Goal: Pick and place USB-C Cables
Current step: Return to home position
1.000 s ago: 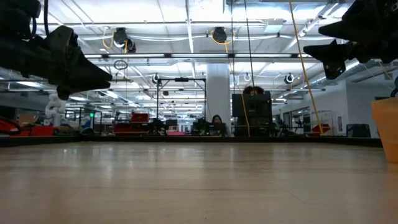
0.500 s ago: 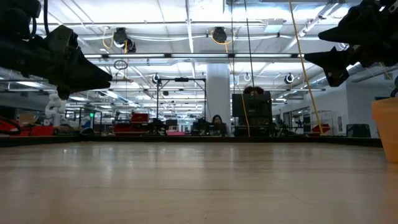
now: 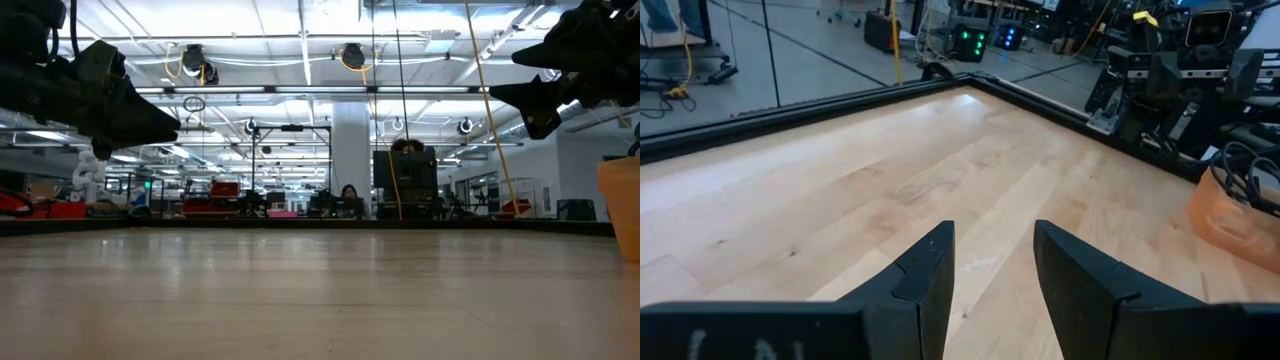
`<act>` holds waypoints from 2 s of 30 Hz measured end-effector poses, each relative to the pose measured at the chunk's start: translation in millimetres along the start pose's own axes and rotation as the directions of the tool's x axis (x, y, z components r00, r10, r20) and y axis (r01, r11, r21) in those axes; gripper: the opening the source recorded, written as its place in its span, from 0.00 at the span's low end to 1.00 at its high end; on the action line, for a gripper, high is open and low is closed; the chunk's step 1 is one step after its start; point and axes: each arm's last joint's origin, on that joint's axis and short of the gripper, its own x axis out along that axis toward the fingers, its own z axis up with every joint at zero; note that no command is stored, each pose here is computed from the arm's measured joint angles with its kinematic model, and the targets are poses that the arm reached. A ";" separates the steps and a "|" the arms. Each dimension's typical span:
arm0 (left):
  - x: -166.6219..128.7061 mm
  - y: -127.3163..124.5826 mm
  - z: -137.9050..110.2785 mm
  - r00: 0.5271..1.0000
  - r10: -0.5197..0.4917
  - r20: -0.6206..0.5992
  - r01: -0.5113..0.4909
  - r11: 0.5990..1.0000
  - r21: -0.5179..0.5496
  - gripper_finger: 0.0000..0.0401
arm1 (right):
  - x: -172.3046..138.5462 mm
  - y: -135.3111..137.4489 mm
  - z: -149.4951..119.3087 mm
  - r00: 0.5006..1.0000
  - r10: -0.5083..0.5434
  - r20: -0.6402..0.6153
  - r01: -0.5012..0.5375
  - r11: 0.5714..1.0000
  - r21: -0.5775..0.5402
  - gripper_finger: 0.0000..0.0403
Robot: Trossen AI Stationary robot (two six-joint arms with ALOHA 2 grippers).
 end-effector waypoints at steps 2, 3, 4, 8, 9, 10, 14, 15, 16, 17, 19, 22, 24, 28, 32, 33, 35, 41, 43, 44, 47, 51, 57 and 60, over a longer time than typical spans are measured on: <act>0.0 0.0 0.0 1.000 0.000 0.000 0.000 1.000 0.000 0.35 | 0.0 0.0 0.0 1.000 0.000 0.000 0.000 1.000 0.000 0.56; 0.0 0.0 0.0 1.000 0.000 0.000 0.000 1.000 0.000 0.35 | 0.0 0.0 0.0 1.000 0.000 0.000 0.000 1.000 0.000 0.56; 0.0 0.0 0.0 1.000 0.000 0.000 0.000 1.000 0.000 0.35 | 0.0 0.0 0.0 1.000 0.000 0.000 0.000 1.000 0.000 0.56; 0.0 0.0 0.0 1.000 0.000 0.000 0.000 1.000 0.000 0.35 | 0.0 0.0 0.0 1.000 0.000 0.000 0.000 1.000 0.000 0.56; 0.0 0.0 0.0 1.000 0.000 0.000 0.000 1.000 0.000 0.35 | 0.0 0.0 0.0 1.000 0.000 0.000 0.000 1.000 0.000 0.56; 0.0 0.0 0.0 1.000 0.000 0.000 0.000 1.000 0.000 0.35 | 0.0 0.0 0.0 1.000 0.000 0.000 0.000 1.000 0.000 0.56; 0.0 0.0 0.0 1.000 0.000 0.000 0.000 1.000 0.000 0.35 | 0.0 0.0 -0.1 1.000 0.000 0.000 0.000 1.000 0.000 0.56; 0.0 0.0 0.0 1.000 0.000 0.000 0.000 1.000 0.000 0.35 | 0.0 0.0 -0.1 1.000 -0.001 0.000 0.001 1.000 0.000 0.56; 0.0 0.0 0.0 1.000 0.000 0.000 0.000 1.000 0.000 0.35 | 0.0 0.0 0.0 1.000 0.000 0.000 0.000 1.000 0.000 0.56; 0.0 0.0 0.0 1.000 0.000 0.000 0.000 1.000 0.000 0.35 | 0.0 0.0 -0.1 1.000 0.000 0.000 0.000 1.000 0.000 0.56; 0.0 0.0 0.0 1.000 0.000 0.000 0.000 1.000 0.000 0.35 | 0.0 0.0 -0.1 1.000 -0.001 0.000 0.001 1.000 0.000 0.56; 0.0 0.0 0.0 1.000 0.000 0.000 0.000 1.000 0.000 0.35 | 0.0 0.0 -0.1 1.000 0.000 0.000 0.000 1.000 0.000 0.56; 0.0 0.0 0.0 1.000 0.000 0.000 0.000 1.000 0.000 0.35 | 0.0 0.0 -0.1 1.000 -0.001 0.000 0.001 1.000 0.000 0.56; 0.0 0.0 0.0 1.000 0.000 0.000 0.000 1.000 0.000 0.35 | 0.0 0.0 -0.1 1.000 0.000 0.000 0.000 1.000 0.000 0.56; 0.0 0.0 0.0 1.000 0.000 0.000 0.000 1.000 0.000 0.35 | 0.0 0.0 0.0 1.000 0.000 0.000 0.000 1.000 0.000 0.56; 0.0 0.0 0.0 1.000 0.000 0.000 0.000 1.000 0.000 0.35 | 0.0 0.0 0.0 1.000 0.000 0.000 0.000 1.000 0.000 0.56; 0.0 0.0 0.0 1.000 0.000 0.000 0.000 1.000 0.000 0.35 | 0.0 -0.1 0.0 1.000 -0.001 0.000 0.001 1.000 0.000 0.56; 0.0 0.0 0.0 1.000 0.000 0.000 0.000 1.000 0.000 0.35 | 0.0 -0.1 -0.1 1.000 -0.001 0.000 0.001 1.000 0.000 0.56; 0.0 0.0 0.0 1.000 0.000 0.000 0.000 1.000 0.000 0.35 | 0.0 -0.1 -0.1 1.000 -0.001 0.000 0.001 1.000 0.000 0.56; 0.0 0.0 0.0 1.000 0.000 0.000 0.000 1.000 0.000 0.35 | 0.0 -0.1 -0.1 1.000 -0.001 0.000 0.001 1.000 0.000 0.56; 0.0 0.0 0.0 1.000 0.000 0.000 0.000 1.000 0.000 0.35 | 0.0 0.0 0.0 1.000 0.000 0.000 0.000 1.000 0.000 0.56; 0.0 0.0 0.0 1.000 0.000 0.000 0.000 1.000 0.000 0.35 | 0.0 -0.1 0.0 1.000 -0.001 0.000 0.001 1.000 0.000 0.56; 0.0 0.0 0.0 1.000 0.000 0.000 0.000 1.000 0.000 0.35 | 0.0 -0.1 0.0 1.000 -0.001 0.000 0.001 1.000 0.000 0.56; 0.0 0.0 0.0 1.000 0.000 0.000 0.000 1.000 0.000 0.35 | 0.0 -0.1 0.0 1.000 -0.001 0.001 0.001 1.000 0.000 0.56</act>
